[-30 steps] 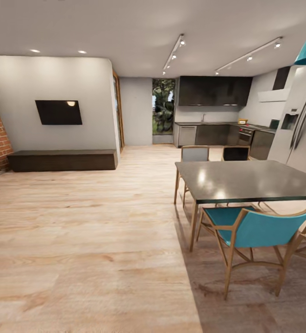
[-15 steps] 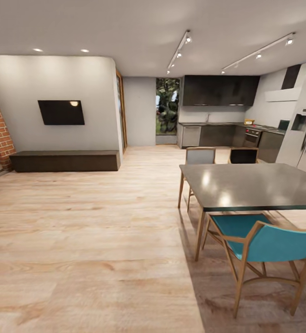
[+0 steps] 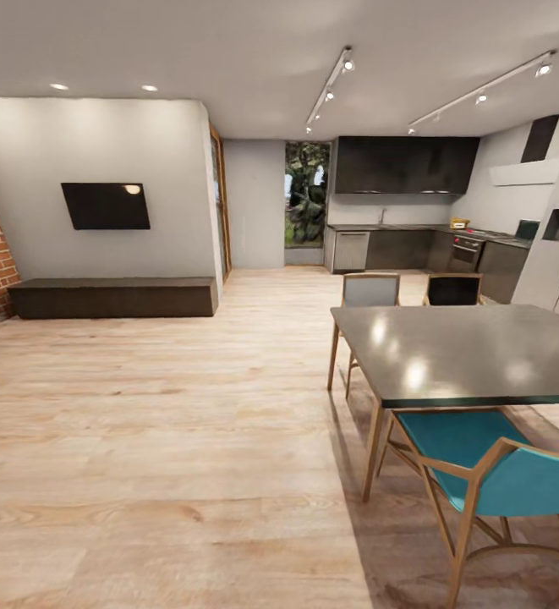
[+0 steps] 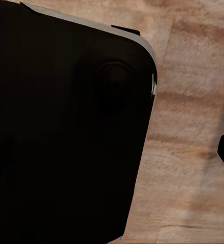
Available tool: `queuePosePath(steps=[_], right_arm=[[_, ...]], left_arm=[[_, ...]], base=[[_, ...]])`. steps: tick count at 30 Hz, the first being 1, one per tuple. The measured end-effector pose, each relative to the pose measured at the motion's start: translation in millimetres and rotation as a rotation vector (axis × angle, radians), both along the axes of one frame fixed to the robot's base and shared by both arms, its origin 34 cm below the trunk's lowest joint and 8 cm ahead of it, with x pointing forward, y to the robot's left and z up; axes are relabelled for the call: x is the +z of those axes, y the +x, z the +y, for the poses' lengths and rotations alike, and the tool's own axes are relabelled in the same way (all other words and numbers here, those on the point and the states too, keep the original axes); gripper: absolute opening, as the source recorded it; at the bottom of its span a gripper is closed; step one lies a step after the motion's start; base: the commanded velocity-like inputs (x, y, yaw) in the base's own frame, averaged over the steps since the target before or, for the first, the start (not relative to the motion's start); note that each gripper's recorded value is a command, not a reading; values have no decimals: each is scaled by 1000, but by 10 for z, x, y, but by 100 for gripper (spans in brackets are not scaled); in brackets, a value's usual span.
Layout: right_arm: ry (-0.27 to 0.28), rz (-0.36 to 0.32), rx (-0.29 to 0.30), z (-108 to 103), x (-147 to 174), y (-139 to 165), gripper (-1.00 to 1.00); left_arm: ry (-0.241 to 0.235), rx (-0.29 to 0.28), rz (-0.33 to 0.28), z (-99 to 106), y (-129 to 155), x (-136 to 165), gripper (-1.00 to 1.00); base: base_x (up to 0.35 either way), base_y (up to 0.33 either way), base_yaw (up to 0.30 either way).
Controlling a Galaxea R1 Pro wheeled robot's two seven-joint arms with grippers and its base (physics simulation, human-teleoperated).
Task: In the kitchen, take the popcorn bag from the countertop, put it into the microwave, and heat it until the popcorn is cooked so the cooked popcorn ends up inside the bag.
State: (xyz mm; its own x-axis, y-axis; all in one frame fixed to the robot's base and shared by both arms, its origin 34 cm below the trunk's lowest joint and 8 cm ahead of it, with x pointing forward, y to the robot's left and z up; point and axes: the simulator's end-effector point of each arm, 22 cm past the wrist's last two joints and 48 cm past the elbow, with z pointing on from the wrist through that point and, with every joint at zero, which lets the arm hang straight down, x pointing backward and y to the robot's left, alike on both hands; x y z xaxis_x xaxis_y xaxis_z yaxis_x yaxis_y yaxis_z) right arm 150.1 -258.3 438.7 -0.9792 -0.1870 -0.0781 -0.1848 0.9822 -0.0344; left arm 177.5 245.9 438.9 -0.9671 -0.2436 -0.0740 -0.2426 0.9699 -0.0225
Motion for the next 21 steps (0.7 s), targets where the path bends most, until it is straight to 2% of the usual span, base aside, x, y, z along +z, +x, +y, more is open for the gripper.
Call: queuePosePath(steps=[14,21], right_arm=[[-2,-1,1,-9,0,2,100],[-1,0,-3,-8,0,0,100]], left_arm=[[-1,1,-1,-10,2,0,100],[-1,-1,0,-12,1,0,100]], base=[[323,0,238],[323,0,53]])
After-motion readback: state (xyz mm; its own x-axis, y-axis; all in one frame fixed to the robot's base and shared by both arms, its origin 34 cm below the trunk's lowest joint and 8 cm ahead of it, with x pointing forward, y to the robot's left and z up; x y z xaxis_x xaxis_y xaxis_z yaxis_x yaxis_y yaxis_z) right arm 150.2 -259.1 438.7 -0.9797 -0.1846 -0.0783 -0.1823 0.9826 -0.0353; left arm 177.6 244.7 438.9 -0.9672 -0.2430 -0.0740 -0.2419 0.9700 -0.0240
